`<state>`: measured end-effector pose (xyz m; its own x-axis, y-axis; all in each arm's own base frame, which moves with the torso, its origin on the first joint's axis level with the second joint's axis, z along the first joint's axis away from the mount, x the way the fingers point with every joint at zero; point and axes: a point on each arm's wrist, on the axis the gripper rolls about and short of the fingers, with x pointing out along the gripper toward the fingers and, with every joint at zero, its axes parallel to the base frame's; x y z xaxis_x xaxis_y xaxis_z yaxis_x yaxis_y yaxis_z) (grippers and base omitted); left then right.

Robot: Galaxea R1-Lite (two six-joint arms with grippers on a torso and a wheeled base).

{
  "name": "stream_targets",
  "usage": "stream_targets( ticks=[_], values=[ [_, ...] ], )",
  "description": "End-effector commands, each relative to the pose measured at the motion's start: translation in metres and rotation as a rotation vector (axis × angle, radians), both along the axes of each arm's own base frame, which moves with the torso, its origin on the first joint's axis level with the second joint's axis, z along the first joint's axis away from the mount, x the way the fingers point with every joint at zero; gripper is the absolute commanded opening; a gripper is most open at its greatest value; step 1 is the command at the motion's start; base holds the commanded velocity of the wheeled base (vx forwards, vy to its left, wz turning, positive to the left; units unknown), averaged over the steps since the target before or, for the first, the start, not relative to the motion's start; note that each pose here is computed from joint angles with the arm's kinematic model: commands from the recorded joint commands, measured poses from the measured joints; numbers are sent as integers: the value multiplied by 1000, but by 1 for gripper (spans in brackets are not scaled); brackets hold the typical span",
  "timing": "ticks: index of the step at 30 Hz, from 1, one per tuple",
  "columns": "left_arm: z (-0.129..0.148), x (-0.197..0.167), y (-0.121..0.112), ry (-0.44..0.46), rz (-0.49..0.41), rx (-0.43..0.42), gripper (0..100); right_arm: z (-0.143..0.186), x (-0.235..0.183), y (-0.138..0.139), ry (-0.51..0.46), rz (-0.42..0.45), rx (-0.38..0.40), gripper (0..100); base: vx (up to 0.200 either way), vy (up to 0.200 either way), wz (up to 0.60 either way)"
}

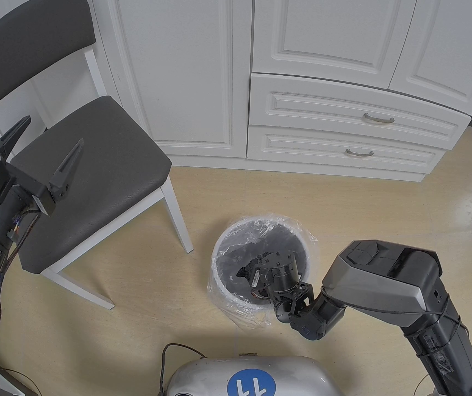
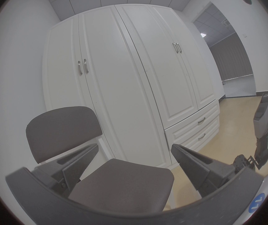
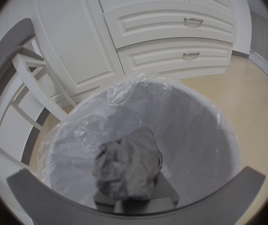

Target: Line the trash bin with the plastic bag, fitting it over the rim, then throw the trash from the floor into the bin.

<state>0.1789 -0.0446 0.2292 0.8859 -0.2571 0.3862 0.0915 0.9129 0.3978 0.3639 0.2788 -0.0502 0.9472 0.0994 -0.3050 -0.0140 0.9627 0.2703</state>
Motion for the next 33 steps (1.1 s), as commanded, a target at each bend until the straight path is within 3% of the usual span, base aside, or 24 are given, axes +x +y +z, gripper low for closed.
stream_targets(
  ticks=[1, 2, 12, 22, 28, 33],
  values=[
    [0, 0, -1, 1, -8, 1, 100, 8, 0, 0, -13, 0, 10, 0, 0, 0, 0],
    [0, 0, -1, -1, -8, 0, 100, 8, 0, 0, -13, -1, 12, 100, 0, 0, 0],
    [-1, -4, -4, -2, -28, 0, 100, 31, 0, 1, -78, -4, 66, 100, 0, 0, 0],
    [-5, 2, -7, 15, -35, 6, 100, 73, -17, -7, -128, 15, 55, 100, 0, 0, 0],
    [-16, 13, -18, 71, -71, 19, 100, 116, -48, -32, -188, 66, -78, 100, 0, 0, 0],
    [-31, 28, -32, 139, -105, 37, 100, 132, -69, -64, -206, 89, -253, 100, 0, 0, 0]
  ],
)
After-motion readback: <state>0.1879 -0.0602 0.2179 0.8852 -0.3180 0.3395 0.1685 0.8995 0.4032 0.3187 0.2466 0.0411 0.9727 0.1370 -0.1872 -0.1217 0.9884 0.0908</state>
